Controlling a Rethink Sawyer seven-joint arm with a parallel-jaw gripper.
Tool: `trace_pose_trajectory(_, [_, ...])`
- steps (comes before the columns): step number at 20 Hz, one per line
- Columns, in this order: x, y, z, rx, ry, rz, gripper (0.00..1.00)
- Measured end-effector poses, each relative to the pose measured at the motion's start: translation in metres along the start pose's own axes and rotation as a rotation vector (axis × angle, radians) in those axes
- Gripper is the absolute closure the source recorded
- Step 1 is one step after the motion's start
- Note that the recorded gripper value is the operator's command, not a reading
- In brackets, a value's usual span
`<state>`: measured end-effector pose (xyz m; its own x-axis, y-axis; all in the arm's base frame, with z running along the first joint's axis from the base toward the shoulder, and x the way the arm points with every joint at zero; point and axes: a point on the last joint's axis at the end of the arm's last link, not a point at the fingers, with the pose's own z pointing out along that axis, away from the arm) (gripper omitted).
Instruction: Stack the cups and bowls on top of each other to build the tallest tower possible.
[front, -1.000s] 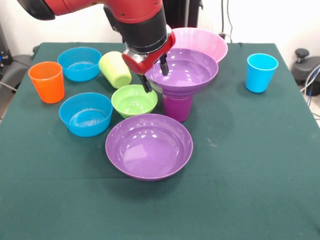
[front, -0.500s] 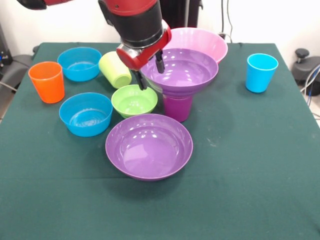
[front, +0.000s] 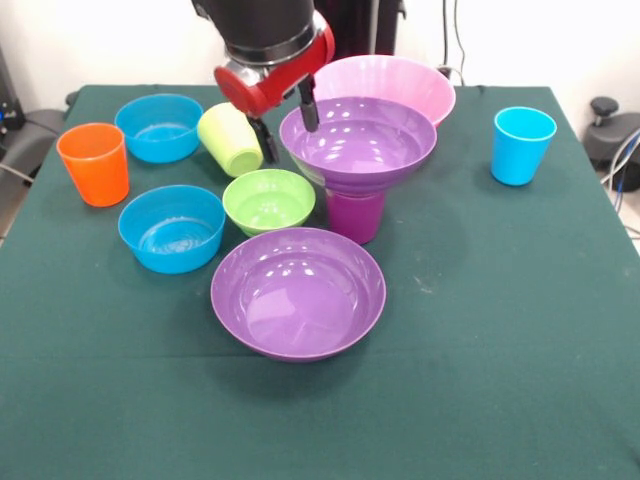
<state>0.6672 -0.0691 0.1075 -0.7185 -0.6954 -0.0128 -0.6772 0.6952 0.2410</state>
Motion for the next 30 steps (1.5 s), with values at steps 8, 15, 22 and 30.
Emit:
trace_pose_trajectory(8, [-0.005,-0.003,-0.026,0.023,-0.011,0.001,0.0])
trace_pose_trajectory(15, [-0.004,-0.022,-0.036,0.039,0.007,-0.014,0.0])
trace_pose_trajectory(22, [-0.002,-0.048,-0.045,0.066,0.011,-0.107,0.0])
trace_pose_trajectory(30, [-0.005,-0.078,-0.05,0.085,-0.022,-0.202,0.0])
